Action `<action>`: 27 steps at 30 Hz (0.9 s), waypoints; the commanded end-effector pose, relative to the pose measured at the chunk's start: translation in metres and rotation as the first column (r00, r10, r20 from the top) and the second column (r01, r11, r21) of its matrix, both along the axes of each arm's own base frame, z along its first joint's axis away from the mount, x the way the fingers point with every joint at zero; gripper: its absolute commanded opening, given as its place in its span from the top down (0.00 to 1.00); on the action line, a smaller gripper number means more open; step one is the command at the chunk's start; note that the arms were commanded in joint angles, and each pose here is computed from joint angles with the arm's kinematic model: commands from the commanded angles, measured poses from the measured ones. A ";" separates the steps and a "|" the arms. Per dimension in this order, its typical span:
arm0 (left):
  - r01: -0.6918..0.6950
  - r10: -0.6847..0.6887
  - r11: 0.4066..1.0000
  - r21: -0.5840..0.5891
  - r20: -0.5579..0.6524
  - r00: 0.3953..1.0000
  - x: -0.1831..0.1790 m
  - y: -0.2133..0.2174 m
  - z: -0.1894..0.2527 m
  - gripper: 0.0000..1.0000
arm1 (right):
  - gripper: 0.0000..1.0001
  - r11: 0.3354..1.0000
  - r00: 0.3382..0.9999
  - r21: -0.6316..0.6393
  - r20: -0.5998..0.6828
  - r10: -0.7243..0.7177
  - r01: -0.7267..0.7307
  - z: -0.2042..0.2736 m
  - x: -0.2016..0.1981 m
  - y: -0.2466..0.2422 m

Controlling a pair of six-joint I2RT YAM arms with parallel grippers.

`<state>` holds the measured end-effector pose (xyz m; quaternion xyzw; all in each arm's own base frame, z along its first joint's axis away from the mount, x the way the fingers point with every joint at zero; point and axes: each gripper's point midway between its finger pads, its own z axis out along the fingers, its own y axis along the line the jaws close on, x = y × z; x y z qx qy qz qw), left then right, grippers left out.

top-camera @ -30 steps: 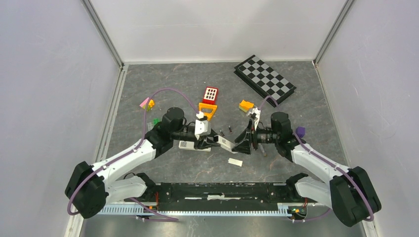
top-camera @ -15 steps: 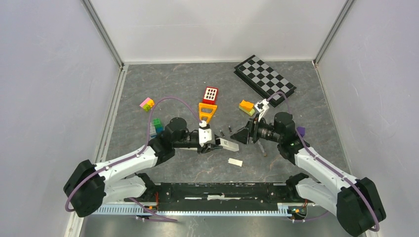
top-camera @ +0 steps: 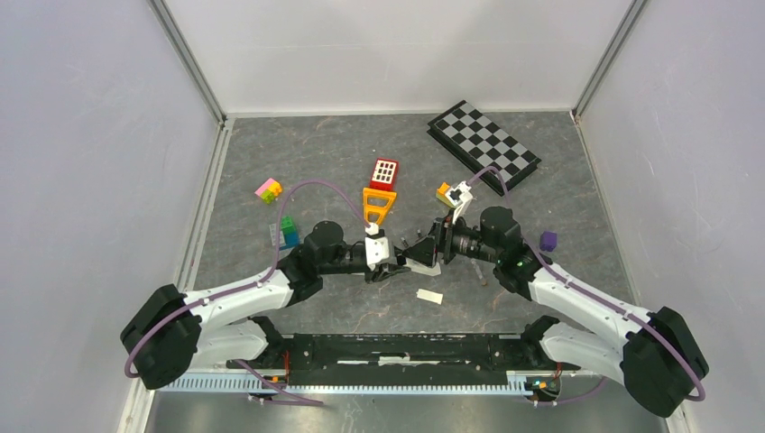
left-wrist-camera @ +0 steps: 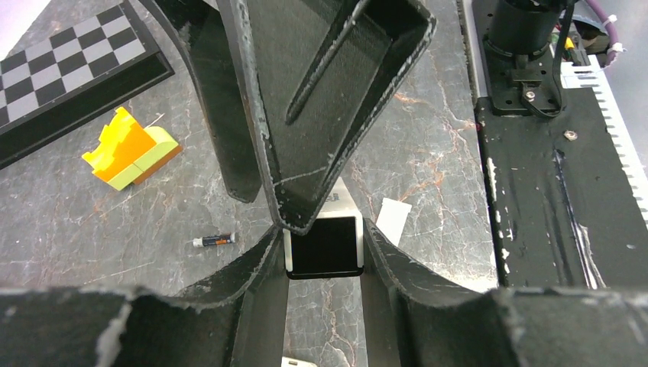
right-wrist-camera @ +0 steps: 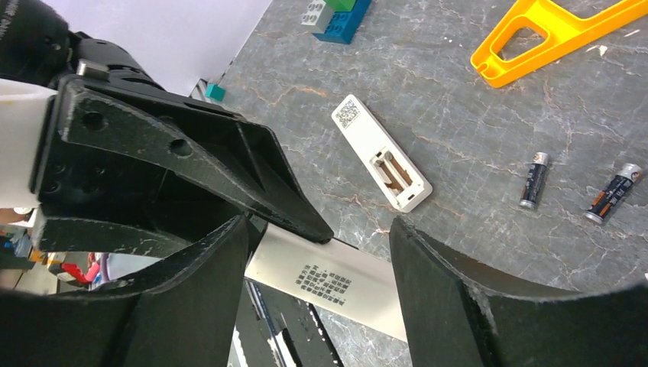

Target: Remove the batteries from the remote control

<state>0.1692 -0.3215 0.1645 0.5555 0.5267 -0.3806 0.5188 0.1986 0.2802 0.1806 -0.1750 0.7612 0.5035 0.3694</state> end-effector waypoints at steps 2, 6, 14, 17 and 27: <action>-0.021 0.025 0.997 -0.072 0.049 0.998 0.006 -0.004 0.021 0.98 | 0.29 1.000 0.999 0.003 0.043 -0.028 0.028 0.009 0.008 0.004; -0.024 0.027 0.997 -0.070 0.045 0.999 0.005 -0.004 0.020 0.98 | 0.30 1.000 0.997 -0.005 0.073 0.005 -0.004 0.010 0.003 0.003; -0.032 0.036 0.997 -0.076 0.057 0.998 0.007 -0.003 0.022 0.98 | 0.35 0.999 0.996 -0.038 0.081 0.040 -0.037 0.002 -0.002 0.002; -0.027 0.032 0.996 -0.080 0.063 0.997 0.007 -0.004 0.024 0.98 | 0.39 0.997 0.997 -0.057 0.051 0.059 -0.057 -0.008 -0.005 0.003; -0.040 0.046 0.994 -0.101 0.053 0.998 0.007 -0.003 0.026 0.98 | 0.51 0.990 0.998 -0.140 0.055 0.042 -0.034 -0.024 -0.003 -0.007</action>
